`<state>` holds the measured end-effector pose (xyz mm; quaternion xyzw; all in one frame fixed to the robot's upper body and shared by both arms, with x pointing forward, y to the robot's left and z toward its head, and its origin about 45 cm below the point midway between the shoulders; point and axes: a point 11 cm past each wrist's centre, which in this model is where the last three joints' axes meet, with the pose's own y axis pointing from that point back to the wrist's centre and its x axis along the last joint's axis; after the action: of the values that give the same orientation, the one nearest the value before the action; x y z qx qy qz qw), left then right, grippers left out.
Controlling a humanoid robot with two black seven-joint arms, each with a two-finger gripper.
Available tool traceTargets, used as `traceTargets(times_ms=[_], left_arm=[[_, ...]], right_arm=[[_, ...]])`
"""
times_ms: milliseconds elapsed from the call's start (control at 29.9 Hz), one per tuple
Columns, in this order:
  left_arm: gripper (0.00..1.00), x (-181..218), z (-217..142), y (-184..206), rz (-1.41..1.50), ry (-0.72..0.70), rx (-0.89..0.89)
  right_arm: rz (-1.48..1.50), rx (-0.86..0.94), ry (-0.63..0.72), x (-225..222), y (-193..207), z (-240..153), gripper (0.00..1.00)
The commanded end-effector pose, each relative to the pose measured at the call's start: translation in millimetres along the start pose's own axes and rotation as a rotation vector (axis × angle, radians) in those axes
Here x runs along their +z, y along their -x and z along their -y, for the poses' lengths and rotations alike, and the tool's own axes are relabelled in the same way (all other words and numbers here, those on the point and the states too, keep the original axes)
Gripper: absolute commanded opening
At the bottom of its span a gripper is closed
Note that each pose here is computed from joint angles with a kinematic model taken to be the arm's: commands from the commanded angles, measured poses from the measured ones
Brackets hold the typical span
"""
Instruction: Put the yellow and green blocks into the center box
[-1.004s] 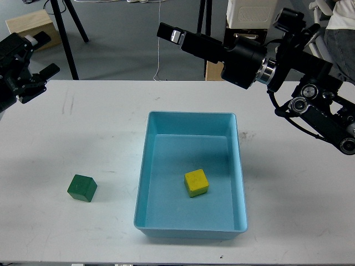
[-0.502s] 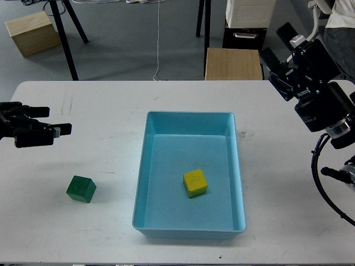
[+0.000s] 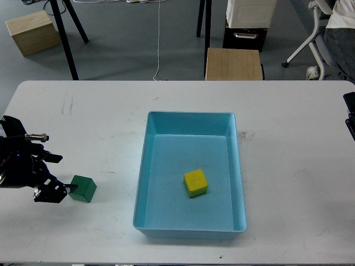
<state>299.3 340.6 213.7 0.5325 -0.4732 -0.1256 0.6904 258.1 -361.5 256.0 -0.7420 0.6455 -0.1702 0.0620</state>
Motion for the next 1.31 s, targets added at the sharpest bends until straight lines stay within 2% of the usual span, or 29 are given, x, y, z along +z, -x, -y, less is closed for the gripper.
traceTargets(times_ms=[0,234,603,703,837,938,1172,1272], left_arm=[[1.0,1,8,7,-0.016,0.011,-0.03],[0.99,5,23,25,-0.05,0.034,-0.104],[0.99,0,45,30,-0.086,0.037,-0.116],[0.91,3,49,28,-0.083,0.047,-0.111],[0.74,3,51,33,-0.09,0.048,-0.113],[0.68,4,53,33,-0.087,0.051,-0.104],[0.46,0,58,35,-0.096,0.042,-0.102],[0.43,1,59,38,-0.102,0.043,-0.104]], right_arm=[[0.02,0.035,0.027,4,-7,-12,0.99],[0.023,0.046,0.051,9,-8,-20,0.99],[0.025,0.047,0.049,9,-7,-20,0.99],[0.027,0.049,0.051,10,-7,-21,0.99],[0.02,0.055,0.05,9,-8,-21,0.99],[0.02,0.059,0.049,9,-8,-21,0.99],[0.019,0.061,0.051,10,-8,-21,0.99],[0.022,0.062,0.051,10,-8,-21,0.99]])
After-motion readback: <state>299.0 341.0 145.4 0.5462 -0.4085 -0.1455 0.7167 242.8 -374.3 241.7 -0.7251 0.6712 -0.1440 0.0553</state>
